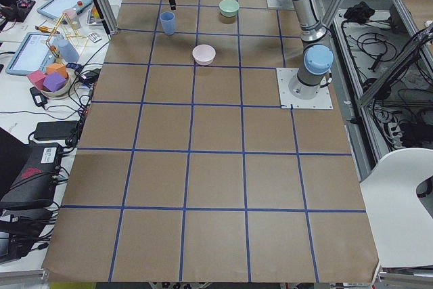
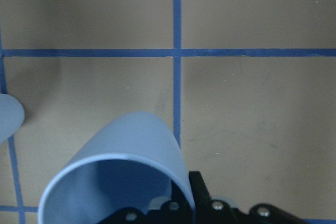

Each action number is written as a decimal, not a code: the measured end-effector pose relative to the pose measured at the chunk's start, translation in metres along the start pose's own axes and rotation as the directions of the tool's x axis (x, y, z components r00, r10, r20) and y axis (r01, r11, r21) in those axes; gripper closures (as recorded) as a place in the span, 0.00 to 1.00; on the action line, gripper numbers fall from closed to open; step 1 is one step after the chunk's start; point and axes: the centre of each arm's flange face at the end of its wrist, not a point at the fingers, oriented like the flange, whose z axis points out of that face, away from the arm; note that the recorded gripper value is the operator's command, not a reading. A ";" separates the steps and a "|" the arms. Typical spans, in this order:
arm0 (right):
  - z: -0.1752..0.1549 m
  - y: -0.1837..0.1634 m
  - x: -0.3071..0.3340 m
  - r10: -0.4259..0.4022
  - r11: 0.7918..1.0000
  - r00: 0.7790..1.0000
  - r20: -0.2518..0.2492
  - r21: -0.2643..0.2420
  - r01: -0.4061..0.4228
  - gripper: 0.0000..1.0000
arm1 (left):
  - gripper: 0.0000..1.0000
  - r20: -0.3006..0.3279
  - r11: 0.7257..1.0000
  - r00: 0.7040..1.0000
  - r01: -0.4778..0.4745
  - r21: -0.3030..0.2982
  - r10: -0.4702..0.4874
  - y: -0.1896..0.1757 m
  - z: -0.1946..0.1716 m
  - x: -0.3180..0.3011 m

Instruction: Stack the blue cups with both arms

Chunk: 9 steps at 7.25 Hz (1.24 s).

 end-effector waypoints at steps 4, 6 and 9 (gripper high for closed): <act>-0.015 0.034 -0.136 0.159 0.987 0.987 0.013 -0.006 -0.159 1.00 | 0.05 0.085 0.983 0.984 -0.151 -0.101 0.160 0.092 -0.084 -0.106; -0.004 0.042 -0.168 0.190 0.982 0.982 0.022 -0.026 -0.189 1.00 | 0.00 0.071 0.991 0.988 -0.136 0.022 0.134 0.109 -0.068 -0.119; 0.009 0.038 -0.186 0.181 0.983 0.983 0.008 -0.018 -0.181 1.00 | 0.00 0.030 0.964 0.992 -0.126 0.235 0.122 0.119 -0.044 -0.128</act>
